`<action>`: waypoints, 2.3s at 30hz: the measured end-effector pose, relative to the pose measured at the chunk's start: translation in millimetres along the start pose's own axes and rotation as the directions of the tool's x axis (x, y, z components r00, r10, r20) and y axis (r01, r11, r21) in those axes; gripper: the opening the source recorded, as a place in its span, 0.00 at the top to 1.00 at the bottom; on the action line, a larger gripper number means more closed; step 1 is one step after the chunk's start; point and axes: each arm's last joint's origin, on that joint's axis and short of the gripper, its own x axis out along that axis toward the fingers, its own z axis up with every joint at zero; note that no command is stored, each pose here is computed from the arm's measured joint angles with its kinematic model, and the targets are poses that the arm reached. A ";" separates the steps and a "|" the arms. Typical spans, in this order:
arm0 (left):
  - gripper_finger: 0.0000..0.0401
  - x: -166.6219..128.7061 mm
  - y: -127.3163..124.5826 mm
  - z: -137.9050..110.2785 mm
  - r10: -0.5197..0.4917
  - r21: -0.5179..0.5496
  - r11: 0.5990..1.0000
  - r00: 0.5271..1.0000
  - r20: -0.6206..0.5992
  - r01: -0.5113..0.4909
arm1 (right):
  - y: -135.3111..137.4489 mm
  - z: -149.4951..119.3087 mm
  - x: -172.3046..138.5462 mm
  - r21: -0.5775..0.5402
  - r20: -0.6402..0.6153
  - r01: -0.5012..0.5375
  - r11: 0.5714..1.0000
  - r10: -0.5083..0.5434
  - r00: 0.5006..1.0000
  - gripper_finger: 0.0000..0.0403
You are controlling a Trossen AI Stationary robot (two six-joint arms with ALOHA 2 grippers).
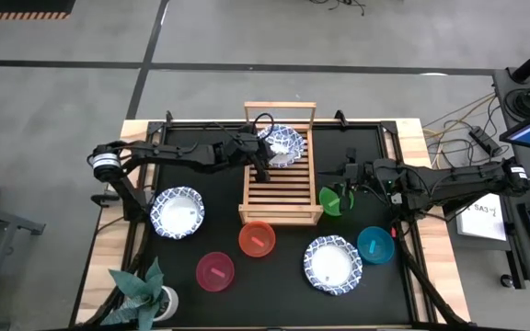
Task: Place and stack bowls onto a shelf
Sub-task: Stack the top left white bowl on top of the white bowl on the shelf, then put the green bowl on the shelf
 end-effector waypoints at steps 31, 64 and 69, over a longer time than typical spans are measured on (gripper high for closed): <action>0.96 -10.4 21.1 -14.1 -0.163 0.038 0.982 0.934 -0.318 0.184 | 0.0 -1.2 0.0 0.001 -0.012 -0.001 1.000 0.001 1.000 0.68; 1.00 -4.0 22.8 2.5 -0.181 -0.077 0.983 0.942 -0.282 0.166 | -0.6 -1.9 0.1 0.082 -0.019 0.014 0.996 -0.012 1.000 0.68; 1.00 -51.0 2.7 16.2 -0.239 -0.088 0.970 0.943 -0.233 0.224 | -0.6 -5.4 2.8 0.240 -0.051 0.046 0.970 -0.034 0.998 0.68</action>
